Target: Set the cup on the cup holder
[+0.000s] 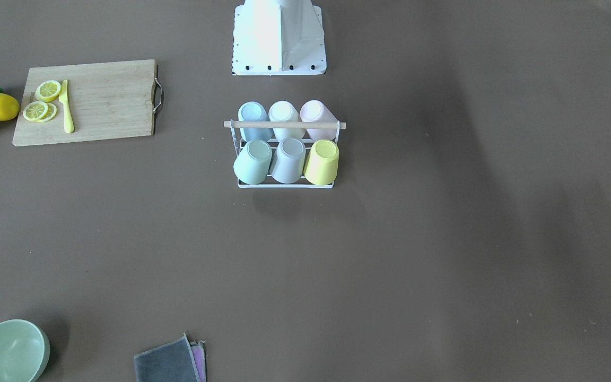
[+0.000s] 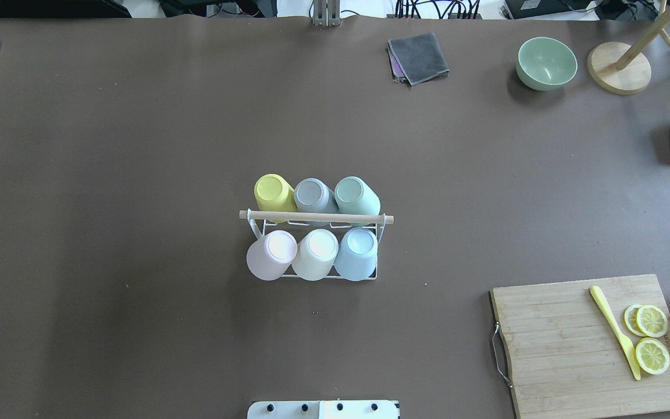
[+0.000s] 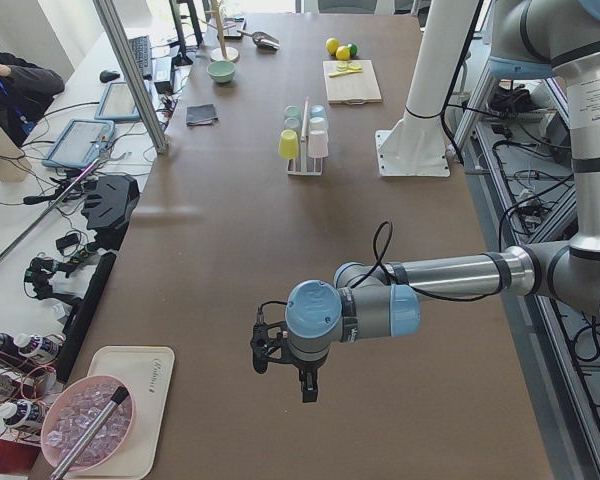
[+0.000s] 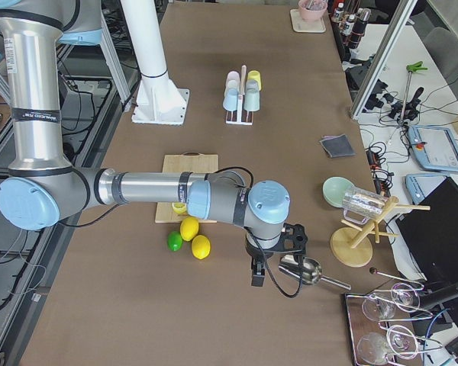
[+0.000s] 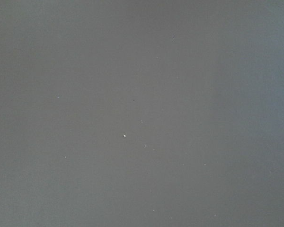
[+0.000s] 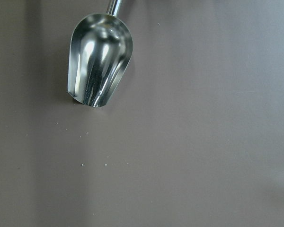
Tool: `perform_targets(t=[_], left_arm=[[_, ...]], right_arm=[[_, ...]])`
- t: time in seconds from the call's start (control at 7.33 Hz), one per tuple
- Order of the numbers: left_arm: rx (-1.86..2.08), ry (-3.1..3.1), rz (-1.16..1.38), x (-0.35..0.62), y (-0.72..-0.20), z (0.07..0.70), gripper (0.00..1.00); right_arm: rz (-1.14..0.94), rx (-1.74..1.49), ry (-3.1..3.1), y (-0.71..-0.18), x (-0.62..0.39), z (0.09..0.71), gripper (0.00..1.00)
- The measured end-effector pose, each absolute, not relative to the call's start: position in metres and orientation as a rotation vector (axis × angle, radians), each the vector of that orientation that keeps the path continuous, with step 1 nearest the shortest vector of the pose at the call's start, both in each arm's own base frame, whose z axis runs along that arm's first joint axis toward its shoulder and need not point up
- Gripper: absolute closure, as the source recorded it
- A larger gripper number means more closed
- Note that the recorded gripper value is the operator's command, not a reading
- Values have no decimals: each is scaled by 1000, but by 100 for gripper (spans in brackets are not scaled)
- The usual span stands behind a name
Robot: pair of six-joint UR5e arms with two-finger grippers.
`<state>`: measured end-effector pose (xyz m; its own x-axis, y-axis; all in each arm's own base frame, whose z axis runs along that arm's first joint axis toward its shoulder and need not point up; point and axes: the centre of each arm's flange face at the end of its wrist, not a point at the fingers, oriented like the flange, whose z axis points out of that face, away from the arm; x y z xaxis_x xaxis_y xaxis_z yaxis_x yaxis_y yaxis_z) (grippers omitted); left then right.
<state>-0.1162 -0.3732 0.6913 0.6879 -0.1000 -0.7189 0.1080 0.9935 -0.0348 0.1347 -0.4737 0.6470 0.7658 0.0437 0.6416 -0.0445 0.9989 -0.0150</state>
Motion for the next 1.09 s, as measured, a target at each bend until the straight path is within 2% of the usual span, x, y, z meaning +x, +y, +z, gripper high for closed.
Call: perform_targets(t=[1.09], left_arm=[[8,805,-115,-94,-390,677,1]], right_arm=[[76,-4,-698,-477,135,644,0]])
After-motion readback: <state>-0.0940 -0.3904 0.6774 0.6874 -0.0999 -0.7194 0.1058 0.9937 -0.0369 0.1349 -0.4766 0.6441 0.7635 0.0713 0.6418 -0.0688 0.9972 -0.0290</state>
